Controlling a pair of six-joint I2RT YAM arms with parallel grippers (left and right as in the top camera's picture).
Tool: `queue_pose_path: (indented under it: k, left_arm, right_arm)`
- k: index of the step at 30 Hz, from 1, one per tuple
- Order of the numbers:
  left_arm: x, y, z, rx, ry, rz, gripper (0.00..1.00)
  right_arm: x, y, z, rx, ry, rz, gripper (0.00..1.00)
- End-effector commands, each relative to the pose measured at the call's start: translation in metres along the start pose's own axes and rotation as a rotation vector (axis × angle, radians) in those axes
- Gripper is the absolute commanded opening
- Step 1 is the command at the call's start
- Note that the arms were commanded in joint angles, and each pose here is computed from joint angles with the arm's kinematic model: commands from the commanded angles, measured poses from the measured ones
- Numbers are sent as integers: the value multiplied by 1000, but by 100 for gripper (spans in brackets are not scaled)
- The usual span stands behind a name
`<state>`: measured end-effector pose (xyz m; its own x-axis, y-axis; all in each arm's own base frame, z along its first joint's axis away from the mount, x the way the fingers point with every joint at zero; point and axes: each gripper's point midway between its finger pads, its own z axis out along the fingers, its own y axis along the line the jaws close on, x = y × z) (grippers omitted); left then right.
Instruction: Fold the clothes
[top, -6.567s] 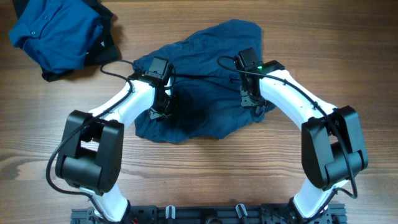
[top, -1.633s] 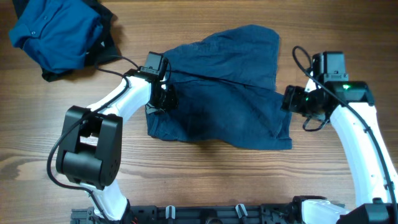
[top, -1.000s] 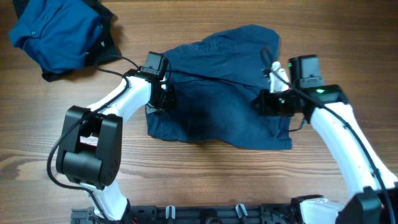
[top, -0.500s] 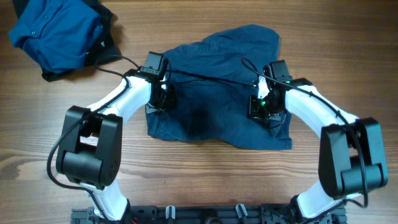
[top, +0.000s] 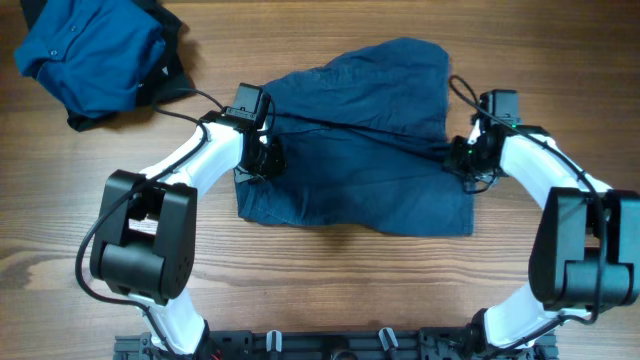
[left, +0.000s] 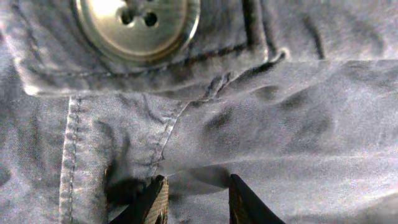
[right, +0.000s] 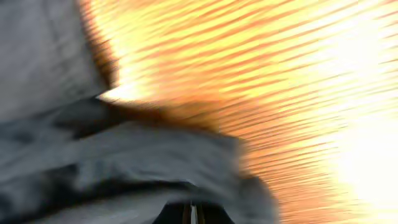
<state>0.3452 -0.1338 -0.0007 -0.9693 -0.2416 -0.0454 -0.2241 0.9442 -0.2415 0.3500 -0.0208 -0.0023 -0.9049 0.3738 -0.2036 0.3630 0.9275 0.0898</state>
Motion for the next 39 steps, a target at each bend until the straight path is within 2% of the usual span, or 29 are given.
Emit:
queue_pose_path:
  k: [1,5,10,14,17,19,24,28,33,34,37,39]
  left_arm:
    - [12,42,25,-159,49,-13,31]
    - [12,46,24,-178,46,-15,30]
    - [11,43,12,-177,41,-15,32]
    - [-2,26,-32,-140,-29,-3,32]
    - [-10,3,-79,-67,-143,32,32]
    - [-7,-11,-97,-24,-183,58,32]
    - [25,-30,-102,39,-91,82,32]
    - [38,-35,-96,31,-60,72,32]
    - [54,-46,-89,41,-12,85,30]
    - [60,-49,-86,45,12,92,28]
    - [75,-58,-76,69,83,113,14]
    - [82,-62,-66,59,111,126,9]
  right_arm:
    - [-22,-54,-9,240,-69,59,6]
    - [-33,-72,-31,350,-75,115,6]
    - [-41,-52,-62,262,-33,166,4]
    - [-49,-10,-93,32,-32,84,4]
    - [-38,71,-136,-404,-44,-168,4]
    - [-24,99,-151,-523,-30,-260,4]
    - [10,125,-139,-521,53,-344,4]
    - [38,146,-121,-517,105,-344,4]
    - [60,147,-90,-448,134,-291,4]
    - [67,148,-84,-447,145,-284,4]
    - [78,144,-72,-436,172,-252,4]
    - [81,142,-67,-437,173,-252,4]
